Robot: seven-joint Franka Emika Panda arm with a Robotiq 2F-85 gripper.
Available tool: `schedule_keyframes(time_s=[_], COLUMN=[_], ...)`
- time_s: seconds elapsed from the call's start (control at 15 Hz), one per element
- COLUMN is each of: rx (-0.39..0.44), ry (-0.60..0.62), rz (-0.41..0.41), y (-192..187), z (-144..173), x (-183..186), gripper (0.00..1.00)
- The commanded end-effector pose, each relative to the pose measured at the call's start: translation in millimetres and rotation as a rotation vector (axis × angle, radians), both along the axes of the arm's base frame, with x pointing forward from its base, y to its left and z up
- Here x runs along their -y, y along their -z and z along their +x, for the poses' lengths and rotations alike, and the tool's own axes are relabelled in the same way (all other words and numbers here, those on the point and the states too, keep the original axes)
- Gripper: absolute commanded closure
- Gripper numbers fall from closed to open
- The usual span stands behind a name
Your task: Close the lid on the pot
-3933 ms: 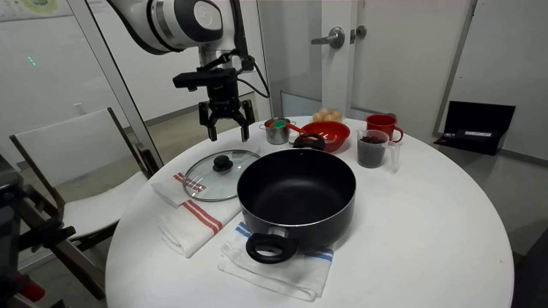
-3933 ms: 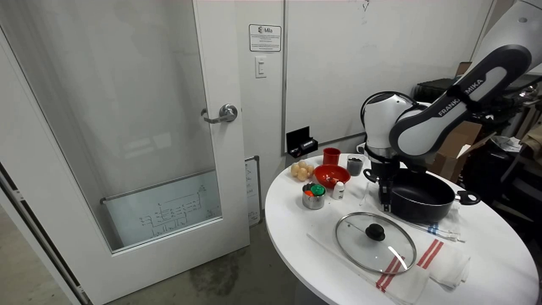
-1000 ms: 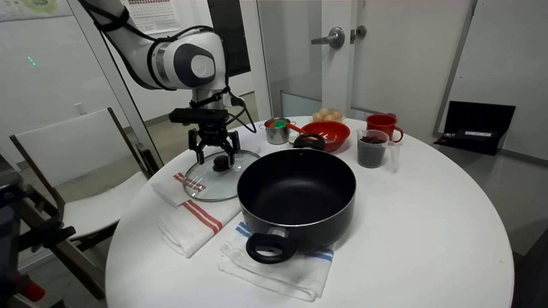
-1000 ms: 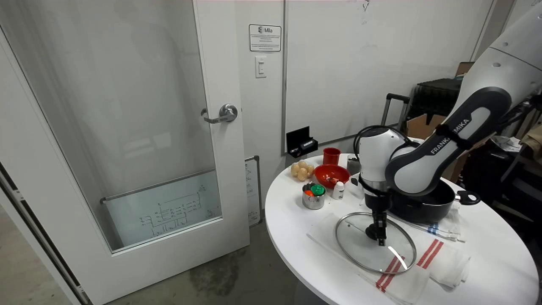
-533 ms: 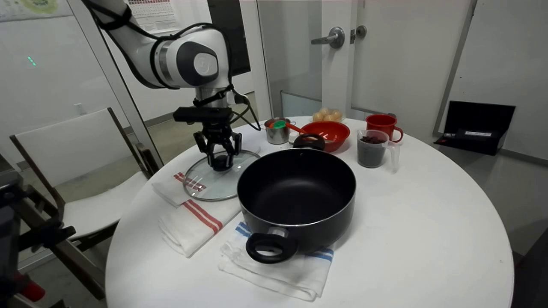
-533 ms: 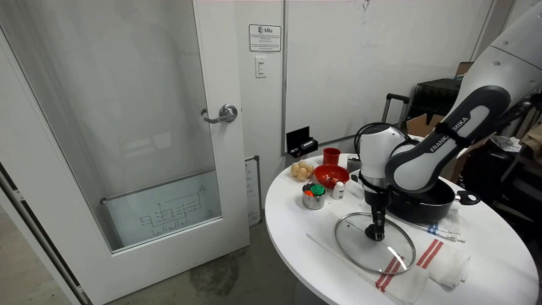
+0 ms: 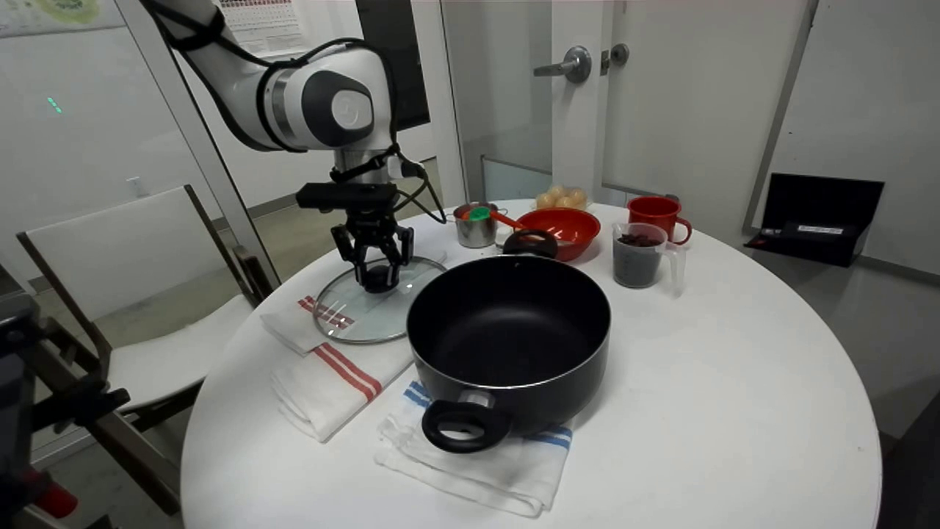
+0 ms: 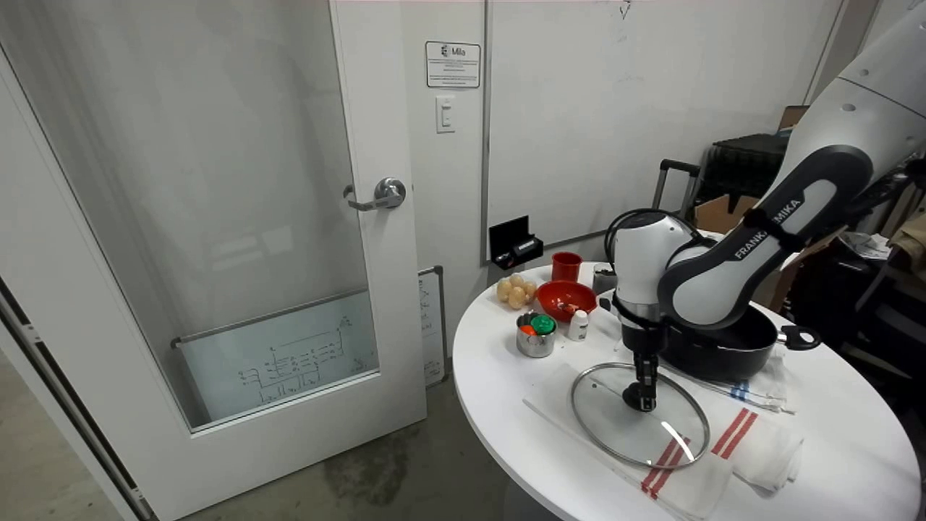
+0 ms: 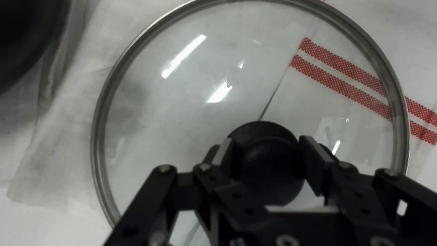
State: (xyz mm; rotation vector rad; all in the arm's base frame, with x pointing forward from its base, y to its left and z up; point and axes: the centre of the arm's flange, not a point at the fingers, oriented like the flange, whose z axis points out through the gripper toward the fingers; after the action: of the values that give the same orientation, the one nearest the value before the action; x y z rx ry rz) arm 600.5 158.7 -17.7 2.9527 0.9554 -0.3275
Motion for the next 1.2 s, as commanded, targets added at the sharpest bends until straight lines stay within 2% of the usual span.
schedule_keyframes(time_s=[0.0,0.33,0.6,0.87,1.13], rx=[0.02,0.044,0.066,0.091,0.108], ry=[-0.015,-0.013,0.018,0.082,0.176], rz=[0.021,0.021,0.006,-0.02,-0.045], y=[-27,-60,-93,-126,-152], z=[-9,-20,-27,-33,-37], x=[-9,-17,-8,14,52], gripper=[0.75,0.75,0.75,0.75,0.75])
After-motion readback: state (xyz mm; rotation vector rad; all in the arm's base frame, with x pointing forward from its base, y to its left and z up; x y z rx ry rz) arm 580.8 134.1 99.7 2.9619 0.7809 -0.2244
